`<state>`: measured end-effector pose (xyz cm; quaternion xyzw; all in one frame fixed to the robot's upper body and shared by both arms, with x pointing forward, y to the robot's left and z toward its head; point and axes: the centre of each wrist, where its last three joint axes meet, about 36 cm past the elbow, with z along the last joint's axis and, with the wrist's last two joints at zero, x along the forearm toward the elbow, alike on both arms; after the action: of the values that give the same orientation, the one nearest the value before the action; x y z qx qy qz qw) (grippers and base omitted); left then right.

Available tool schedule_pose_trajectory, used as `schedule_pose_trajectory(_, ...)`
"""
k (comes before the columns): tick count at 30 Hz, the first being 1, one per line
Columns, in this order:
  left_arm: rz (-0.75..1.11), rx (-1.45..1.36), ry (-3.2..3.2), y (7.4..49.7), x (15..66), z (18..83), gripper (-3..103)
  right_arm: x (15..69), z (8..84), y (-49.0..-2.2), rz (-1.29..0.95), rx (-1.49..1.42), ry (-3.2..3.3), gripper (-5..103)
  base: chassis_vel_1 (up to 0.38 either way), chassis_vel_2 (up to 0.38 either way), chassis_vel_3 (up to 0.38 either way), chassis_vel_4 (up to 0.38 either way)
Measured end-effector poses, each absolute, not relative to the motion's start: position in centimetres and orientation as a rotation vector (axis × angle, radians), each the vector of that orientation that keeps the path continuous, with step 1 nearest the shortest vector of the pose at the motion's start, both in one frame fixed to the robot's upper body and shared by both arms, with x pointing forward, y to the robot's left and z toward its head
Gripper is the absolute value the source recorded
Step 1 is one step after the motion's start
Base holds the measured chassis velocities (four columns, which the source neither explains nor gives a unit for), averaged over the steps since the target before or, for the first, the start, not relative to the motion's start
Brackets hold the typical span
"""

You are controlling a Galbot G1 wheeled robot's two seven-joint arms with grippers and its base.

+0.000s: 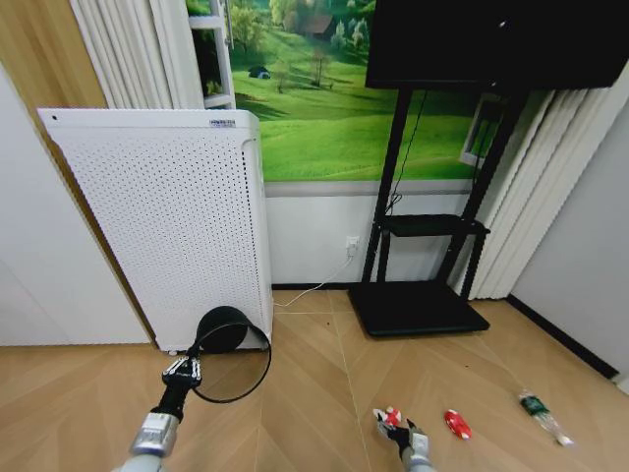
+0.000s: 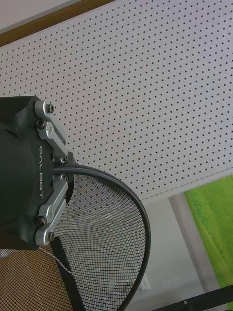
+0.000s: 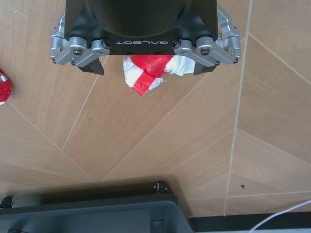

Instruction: Pick up the trash bin and place the garbage on the floor into it.

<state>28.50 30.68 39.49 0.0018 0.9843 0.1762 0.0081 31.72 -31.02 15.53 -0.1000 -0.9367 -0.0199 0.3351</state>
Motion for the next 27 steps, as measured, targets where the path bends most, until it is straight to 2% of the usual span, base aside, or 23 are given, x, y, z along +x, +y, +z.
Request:
schedule_pose_trajectory(10, 0.575, 0.013, 3.074, 30.7, 28.5, 39.1, 3, 34.1, 14.0, -31.0, -0.021, -0.284, -2.424, 100, 0.000, 0.000, 0.000, 0.000)
schedule_pose_trajectory(11, 0.576, 0.013, 3.074, 30.7, 28.4, 39.0, 3, 34.3, 13.9, -31.1, -0.011, -0.287, -2.421, 103, 0.000, 0.000, 0.000, 0.000)
schedule_pose_trajectory(12, 0.578, 0.013, 3.075, 30.7, 28.4, 38.9, 3, 34.4, 13.7, -31.2, 0.004, -0.288, -2.417, 97, 0.000, 0.000, 0.000, 0.000)
schedule_pose_trajectory(19, 0.583, 0.014, 3.073, 30.8, 28.5, 38.8, 3, 34.1, 13.3, -31.5, 0.041, -0.287, -2.400, 95, 0.000, 0.000, 0.000, 0.000)
schedule_pose_trajectory(21, 0.582, 0.015, 3.072, 30.8, 28.5, 38.8, 3, 33.6, 13.1, -31.6, 0.056, -0.286, -2.388, 85, 0.000, 0.000, 0.000, 0.000)
schedule_pose_trajectory(22, 0.582, 0.015, 3.072, 30.8, 28.5, 38.8, 3, 33.6, 13.1, -31.6, 0.056, -0.286, -2.388, 85, 0.000, 0.000, 0.000, 0.000)
schedule_pose_trajectory(24, 0.580, 0.014, 3.072, 30.7, 28.5, 38.7, 3, 33.1, 12.9, -31.7, 0.069, -0.285, -2.377, 75, 0.000, 0.000, 0.000, 0.000)
schedule_pose_trajectory(25, 0.580, 0.014, 3.072, 30.7, 28.5, 38.7, 3, 33.1, 12.9, -31.7, 0.069, -0.285, -2.377, 75, 0.000, 0.000, 0.000, 0.000)
schedule_pose_trajectory(27, 0.582, 0.014, 3.074, 30.8, 28.5, 38.5, 3, 32.7, 12.7, -31.7, 0.079, -0.285, -2.374, 64, 0.000, 0.000, 0.000, 0.000)
